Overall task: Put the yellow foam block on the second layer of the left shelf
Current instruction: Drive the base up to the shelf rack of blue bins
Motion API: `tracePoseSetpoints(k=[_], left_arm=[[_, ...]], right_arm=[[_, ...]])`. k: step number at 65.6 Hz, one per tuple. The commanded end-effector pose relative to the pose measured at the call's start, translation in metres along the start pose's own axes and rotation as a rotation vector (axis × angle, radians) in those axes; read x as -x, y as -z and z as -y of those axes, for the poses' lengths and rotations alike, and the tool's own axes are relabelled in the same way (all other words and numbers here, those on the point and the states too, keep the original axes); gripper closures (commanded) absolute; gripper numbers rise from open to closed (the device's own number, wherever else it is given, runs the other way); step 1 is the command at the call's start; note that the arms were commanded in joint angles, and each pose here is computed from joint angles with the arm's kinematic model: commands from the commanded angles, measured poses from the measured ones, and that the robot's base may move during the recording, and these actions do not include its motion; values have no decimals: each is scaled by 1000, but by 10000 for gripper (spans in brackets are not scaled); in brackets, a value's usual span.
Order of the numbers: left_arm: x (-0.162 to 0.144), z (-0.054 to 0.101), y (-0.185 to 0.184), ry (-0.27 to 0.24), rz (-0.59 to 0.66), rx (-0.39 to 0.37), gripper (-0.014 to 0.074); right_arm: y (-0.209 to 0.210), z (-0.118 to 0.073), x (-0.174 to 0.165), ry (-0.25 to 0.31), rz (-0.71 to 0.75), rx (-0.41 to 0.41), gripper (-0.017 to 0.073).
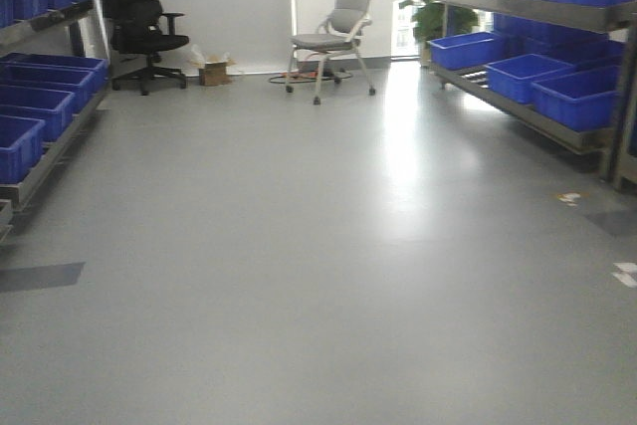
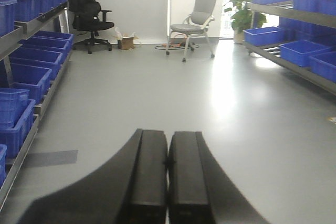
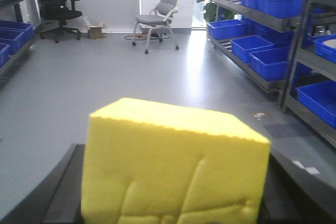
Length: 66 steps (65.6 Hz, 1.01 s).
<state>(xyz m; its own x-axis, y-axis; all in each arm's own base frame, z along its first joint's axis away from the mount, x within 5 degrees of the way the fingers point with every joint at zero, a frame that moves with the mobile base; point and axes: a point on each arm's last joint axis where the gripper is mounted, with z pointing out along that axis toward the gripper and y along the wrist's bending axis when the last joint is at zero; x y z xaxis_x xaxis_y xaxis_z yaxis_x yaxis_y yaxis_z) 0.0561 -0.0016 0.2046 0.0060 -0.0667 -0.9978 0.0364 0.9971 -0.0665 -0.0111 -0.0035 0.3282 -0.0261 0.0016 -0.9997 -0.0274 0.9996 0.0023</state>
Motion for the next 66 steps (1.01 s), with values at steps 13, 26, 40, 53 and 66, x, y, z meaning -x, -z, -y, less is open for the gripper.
tracePoseSetpoints(k=[13, 26, 40, 53, 66], left_arm=[[-1, 1, -1, 6, 56, -20, 457], [-1, 1, -1, 6, 56, -20, 457], [-1, 1, -1, 6, 62, -22, 457], [-1, 1, -1, 6, 62, -22, 457], [-1, 1, -1, 6, 62, -22, 457]], right_arm=[[7, 0, 16, 12, 123, -5, 238], [7, 0, 16, 12, 122, -5, 238], [7, 0, 16, 12, 122, -5, 238], [7, 0, 16, 12, 122, -5, 238], [7, 0, 16, 12, 122, -5, 238]])
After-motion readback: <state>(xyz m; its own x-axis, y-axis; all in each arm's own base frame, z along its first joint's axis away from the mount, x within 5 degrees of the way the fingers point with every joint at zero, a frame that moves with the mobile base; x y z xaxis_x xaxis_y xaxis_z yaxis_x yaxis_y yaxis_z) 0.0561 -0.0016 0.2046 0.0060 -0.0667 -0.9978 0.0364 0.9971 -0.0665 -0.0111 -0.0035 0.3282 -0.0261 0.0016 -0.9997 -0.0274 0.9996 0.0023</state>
